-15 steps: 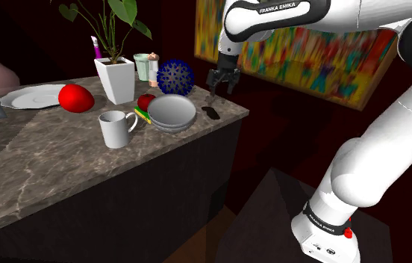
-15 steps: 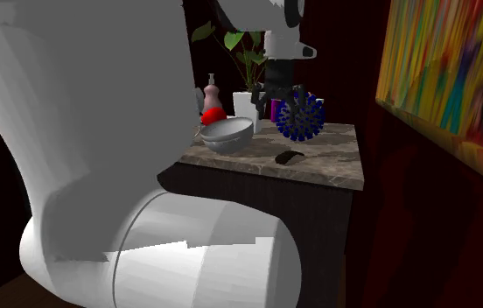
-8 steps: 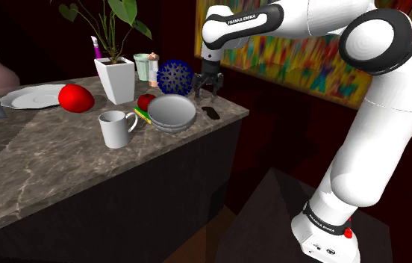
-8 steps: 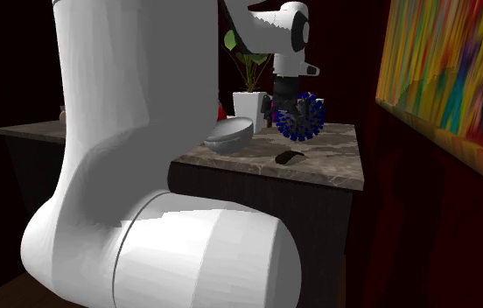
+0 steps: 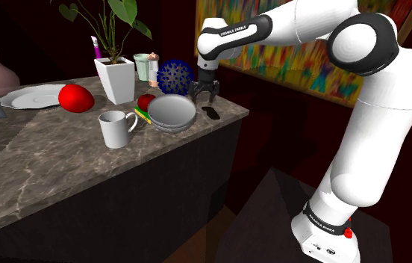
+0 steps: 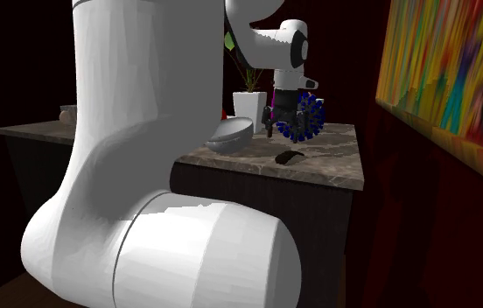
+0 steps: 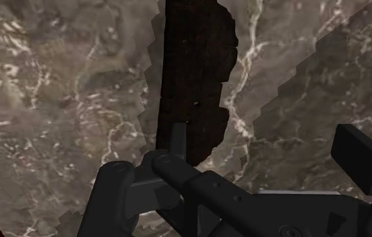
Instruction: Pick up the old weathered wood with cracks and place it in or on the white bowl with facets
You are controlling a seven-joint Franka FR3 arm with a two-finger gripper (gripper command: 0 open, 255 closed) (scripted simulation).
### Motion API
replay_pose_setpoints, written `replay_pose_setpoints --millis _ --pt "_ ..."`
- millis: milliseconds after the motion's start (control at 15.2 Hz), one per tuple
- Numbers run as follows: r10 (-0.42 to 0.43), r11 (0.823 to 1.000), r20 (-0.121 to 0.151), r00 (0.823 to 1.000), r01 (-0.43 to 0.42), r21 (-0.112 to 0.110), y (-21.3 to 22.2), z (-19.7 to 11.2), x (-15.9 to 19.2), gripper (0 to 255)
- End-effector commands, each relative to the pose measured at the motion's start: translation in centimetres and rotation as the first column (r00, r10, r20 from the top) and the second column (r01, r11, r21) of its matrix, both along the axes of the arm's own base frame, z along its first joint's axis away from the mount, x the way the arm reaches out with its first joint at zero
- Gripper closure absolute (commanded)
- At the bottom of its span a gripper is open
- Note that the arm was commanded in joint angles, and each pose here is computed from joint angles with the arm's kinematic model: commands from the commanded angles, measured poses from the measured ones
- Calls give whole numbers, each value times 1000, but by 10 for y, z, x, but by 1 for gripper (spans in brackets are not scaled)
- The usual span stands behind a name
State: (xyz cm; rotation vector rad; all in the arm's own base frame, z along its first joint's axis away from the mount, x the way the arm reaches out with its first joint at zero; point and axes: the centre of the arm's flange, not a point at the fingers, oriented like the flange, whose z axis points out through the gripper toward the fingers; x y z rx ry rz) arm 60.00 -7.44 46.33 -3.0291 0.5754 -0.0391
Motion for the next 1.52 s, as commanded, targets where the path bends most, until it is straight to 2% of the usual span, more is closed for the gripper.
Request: replay_pose_setpoints --millis 0,462,528,1122,1188,1386,1452 --pt "0 1000 1 1000 0 0 0 -6 0 0" --pt "0 1000 1 1000 0 0 0 -6 0 0" --pt "0 1000 1 1000 0 0 0 -6 0 255" --pt "0 1000 1 1000 0 0 0 -6 0 255" --pt "0 1000 1 1000 0 0 0 -6 0 0" --pt "-130 986 28 991 133 -101 -6 -2 -35 0" --pt "-137 985 30 990 139 -106 -6 -2 -37 0"
